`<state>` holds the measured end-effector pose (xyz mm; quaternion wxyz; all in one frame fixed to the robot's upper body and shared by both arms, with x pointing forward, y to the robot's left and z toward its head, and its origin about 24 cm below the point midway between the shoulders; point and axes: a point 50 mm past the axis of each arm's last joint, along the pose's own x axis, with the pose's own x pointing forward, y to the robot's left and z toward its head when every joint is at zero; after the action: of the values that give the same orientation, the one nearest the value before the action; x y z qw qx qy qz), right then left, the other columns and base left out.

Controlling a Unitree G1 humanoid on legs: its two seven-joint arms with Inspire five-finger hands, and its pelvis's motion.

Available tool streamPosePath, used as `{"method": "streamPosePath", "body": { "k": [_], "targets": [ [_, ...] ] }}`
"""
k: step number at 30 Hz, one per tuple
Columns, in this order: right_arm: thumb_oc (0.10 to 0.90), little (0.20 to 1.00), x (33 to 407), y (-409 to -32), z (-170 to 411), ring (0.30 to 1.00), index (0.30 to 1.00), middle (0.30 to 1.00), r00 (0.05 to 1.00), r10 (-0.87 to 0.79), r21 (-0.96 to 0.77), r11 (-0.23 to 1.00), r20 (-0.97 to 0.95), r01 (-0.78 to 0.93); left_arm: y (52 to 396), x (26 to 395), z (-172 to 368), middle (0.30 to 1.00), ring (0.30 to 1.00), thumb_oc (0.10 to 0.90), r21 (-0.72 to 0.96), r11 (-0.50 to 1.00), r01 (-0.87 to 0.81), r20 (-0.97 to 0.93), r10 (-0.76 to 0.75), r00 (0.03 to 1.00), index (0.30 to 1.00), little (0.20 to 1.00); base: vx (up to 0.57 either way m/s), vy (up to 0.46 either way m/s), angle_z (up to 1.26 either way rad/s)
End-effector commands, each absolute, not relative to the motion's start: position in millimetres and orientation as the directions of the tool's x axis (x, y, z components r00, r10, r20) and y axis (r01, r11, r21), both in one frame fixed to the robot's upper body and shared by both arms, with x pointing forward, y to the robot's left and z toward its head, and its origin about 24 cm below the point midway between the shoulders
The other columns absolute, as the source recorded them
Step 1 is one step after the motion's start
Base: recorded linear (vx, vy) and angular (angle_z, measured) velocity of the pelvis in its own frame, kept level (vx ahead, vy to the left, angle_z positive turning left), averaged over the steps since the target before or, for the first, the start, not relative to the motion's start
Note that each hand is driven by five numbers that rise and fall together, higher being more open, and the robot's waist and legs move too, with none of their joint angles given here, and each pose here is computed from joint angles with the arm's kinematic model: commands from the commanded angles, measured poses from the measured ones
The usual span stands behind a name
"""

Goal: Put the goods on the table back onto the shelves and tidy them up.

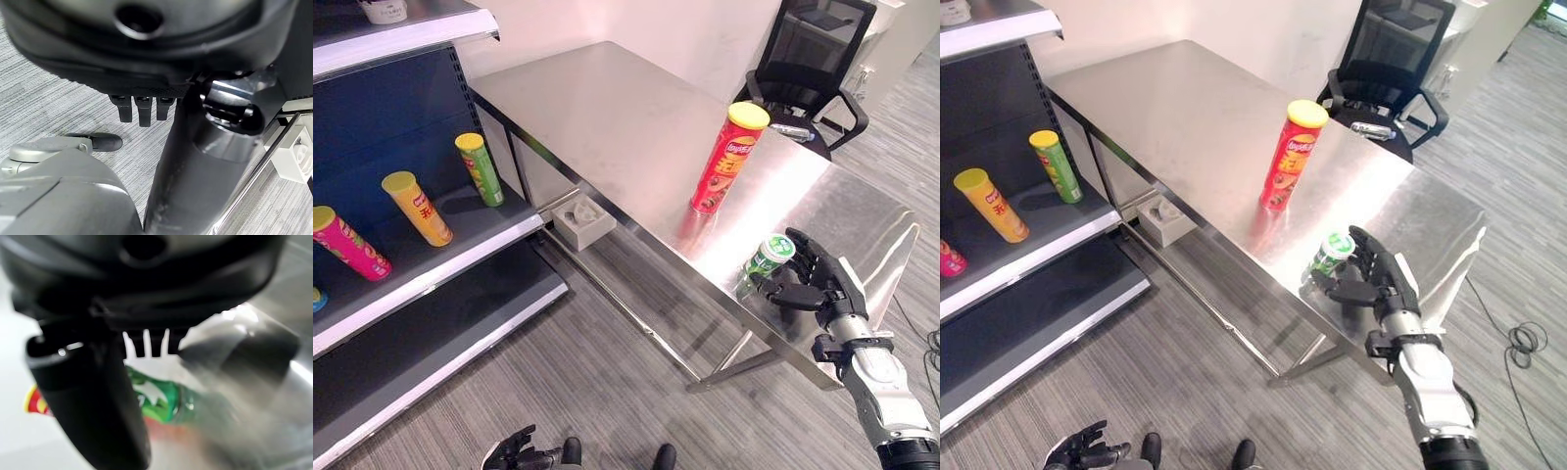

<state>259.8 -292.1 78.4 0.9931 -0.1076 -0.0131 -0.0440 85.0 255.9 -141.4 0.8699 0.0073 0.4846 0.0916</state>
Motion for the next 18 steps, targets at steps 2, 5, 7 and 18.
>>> {"method": "streamPosePath", "body": {
  "k": [2, 5, 7, 18],
  "targets": [
    [0.800, 0.900, 286.2, -293.1, 137.4, 0.900, 0.900, 0.900, 0.961, -0.070, -0.274, 0.951, 0.268, 0.146, 254.6, 103.3, -136.8, 0.900, 0.900, 0.800, 0.121, 0.989, -0.089, -0.809, 0.150, 0.569, 0.900, 0.900, 0.00, 0.000, 0.00],
    [0.800, 0.900, 290.2, -291.5, 138.4, 0.900, 0.900, 0.900, 0.962, -0.066, -0.290, 0.946, 0.263, 0.144, 254.8, 103.3, -137.2, 0.900, 0.900, 0.800, 0.125, 0.988, -0.088, -0.811, 0.153, 0.565, 0.900, 0.900, 0.00, 0.000, 0.00],
    [0.800, 0.900, 293.2, -289.2, 137.9, 0.900, 0.900, 0.900, 0.964, -0.063, -0.289, 0.947, 0.259, 0.140, 255.0, 102.0, -138.0, 0.900, 0.900, 0.800, 0.128, 0.988, -0.087, -0.815, 0.155, 0.559, 0.900, 0.900, 0.00, 0.000, 0.00],
    [0.400, 0.300, 298.3, -292.3, 138.3, 0.300, 0.300, 0.300, 0.969, -0.080, -0.348, 0.924, 0.233, 0.160, 258.4, 103.0, -136.5, 0.900, 0.900, 0.800, 0.142, 0.985, -0.101, -0.809, 0.174, 0.561, 0.900, 0.900, 0.00, 0.001, 0.05]
  ]
}}
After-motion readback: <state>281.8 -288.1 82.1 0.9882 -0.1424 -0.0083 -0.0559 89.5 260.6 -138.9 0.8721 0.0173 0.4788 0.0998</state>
